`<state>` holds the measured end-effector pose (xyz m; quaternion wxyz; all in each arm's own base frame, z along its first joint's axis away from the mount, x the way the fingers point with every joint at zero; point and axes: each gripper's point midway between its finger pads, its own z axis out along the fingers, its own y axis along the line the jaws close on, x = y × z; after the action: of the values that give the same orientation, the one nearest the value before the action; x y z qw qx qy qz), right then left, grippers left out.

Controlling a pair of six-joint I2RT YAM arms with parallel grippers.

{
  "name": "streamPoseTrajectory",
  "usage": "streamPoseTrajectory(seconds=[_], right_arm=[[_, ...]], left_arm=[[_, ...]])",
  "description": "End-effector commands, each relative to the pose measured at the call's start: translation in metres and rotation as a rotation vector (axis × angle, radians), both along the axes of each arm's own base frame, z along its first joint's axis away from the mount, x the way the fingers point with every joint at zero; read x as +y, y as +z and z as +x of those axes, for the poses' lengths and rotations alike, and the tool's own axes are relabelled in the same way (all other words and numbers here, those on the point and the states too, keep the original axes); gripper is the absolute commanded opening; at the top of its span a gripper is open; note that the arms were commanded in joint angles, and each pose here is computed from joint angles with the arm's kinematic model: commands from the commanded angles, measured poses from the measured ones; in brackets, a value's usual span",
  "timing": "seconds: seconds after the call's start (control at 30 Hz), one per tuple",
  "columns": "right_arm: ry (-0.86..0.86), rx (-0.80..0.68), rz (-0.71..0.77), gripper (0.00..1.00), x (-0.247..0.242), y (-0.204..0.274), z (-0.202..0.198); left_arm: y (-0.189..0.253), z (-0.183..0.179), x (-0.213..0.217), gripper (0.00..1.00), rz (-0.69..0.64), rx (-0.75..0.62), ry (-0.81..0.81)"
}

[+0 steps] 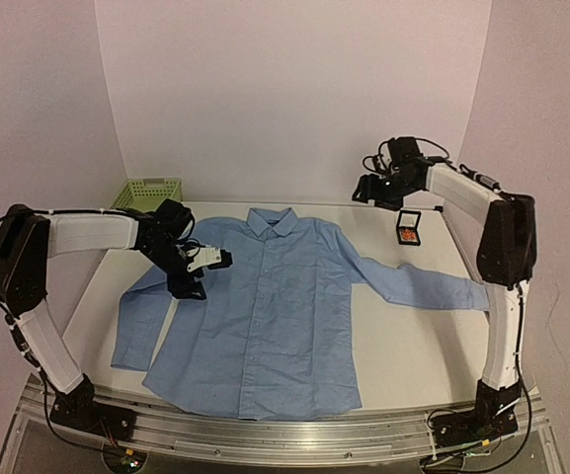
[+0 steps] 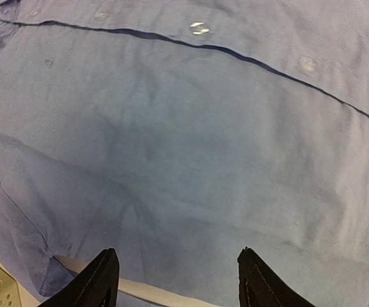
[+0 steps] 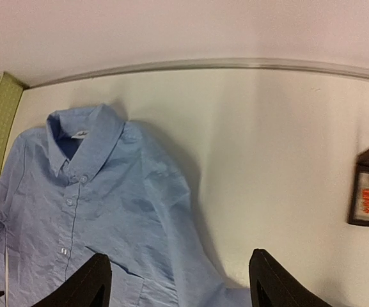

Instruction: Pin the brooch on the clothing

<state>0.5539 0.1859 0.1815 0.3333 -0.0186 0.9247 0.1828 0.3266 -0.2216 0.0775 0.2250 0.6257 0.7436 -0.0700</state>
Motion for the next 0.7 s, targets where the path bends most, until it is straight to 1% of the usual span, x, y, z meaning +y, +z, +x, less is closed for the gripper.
streamPoseTrajectory(seconds=[0.0, 0.13, 0.3, 0.4, 0.57, 0.63, 0.67], right_arm=[[0.126, 0.077, 0.149, 0.74, 0.054, -0.044, 0.011], [0.127, 0.122, 0.215, 0.72, 0.068, -0.083, 0.023], [0.129, 0.11, 0.236, 0.67, 0.075, -0.105, 0.04], [0.123, 0.103, 0.249, 0.67, 0.075, -0.112, 0.049], [0.098, 0.14, 0.321, 0.68, 0.07, -0.133, 0.055], [0.085, 0.149, 0.323, 0.67, 0.066, -0.139, 0.056], [0.083, 0.153, 0.324, 0.65, 0.066, -0.141, 0.056]], left_arm=[[-0.007, 0.04, -0.014, 0.63, -0.029, -0.055, 0.099], [-0.039, 0.039, -0.005, 0.61, 0.037, -0.045, 0.097], [-0.063, 0.018, 0.007, 0.61, 0.076, -0.017, 0.057], [-0.074, 0.011, 0.012, 0.6, 0.097, -0.001, 0.053], [-0.083, 0.002, 0.017, 0.6, 0.11, 0.025, 0.048], [-0.084, 0.001, 0.017, 0.6, 0.113, 0.027, 0.043], [-0.084, 0.001, 0.017, 0.6, 0.113, 0.027, 0.041]])
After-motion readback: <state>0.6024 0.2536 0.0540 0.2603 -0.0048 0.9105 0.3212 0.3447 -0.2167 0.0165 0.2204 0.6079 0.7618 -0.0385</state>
